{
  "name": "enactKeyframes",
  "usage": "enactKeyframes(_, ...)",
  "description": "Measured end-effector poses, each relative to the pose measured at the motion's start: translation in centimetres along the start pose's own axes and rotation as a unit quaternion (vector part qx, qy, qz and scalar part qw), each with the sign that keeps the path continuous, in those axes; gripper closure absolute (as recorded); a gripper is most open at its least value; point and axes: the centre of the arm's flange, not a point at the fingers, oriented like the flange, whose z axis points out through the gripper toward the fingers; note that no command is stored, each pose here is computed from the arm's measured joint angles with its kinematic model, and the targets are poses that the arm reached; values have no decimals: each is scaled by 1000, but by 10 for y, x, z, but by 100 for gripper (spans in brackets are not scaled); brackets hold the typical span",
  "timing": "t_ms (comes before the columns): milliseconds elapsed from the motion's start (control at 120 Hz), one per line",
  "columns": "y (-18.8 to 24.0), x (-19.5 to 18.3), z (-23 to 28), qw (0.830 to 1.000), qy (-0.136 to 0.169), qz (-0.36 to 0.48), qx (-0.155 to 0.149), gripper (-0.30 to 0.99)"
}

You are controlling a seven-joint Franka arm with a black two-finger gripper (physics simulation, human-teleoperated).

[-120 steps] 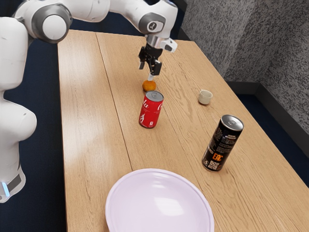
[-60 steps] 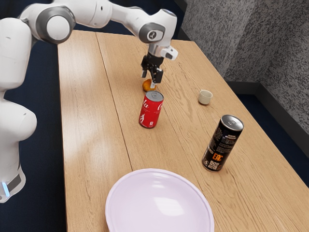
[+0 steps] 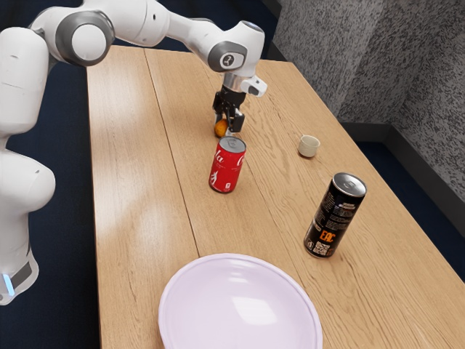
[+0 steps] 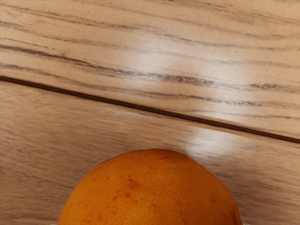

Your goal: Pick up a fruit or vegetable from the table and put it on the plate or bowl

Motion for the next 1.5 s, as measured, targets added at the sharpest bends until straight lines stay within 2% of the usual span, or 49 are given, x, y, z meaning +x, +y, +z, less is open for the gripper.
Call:
enactKeyframes(142, -1, 0, -1, 1000, 2, -2, 4, 32)
enactKeyframes(267, 3, 0, -12, 1000, 10, -2, 15, 35)
enactKeyframes(367, 21, -6, -46, 999, 27, 5, 37, 37)
enactKeyframes(492, 86, -18, -122, 995, 59, 43, 68, 38)
enactKeyframes(592, 147, -34, -170, 990, 72, 79, 90, 37)
enactKeyframes(733, 246, -60, -199, 981, 67, 151, 102, 37)
enactKeyframes(900, 365, -101, -194, 963, 46, 240, 117, 37)
enactKeyframes(1100, 484, -141, -153, 932, 16, 350, 96, 37)
enactKeyframes(1275, 549, -169, -120, 913, -4, 398, 83, 38)
enactKeyframes(1500, 595, -195, -96, 905, -9, 420, 70, 38)
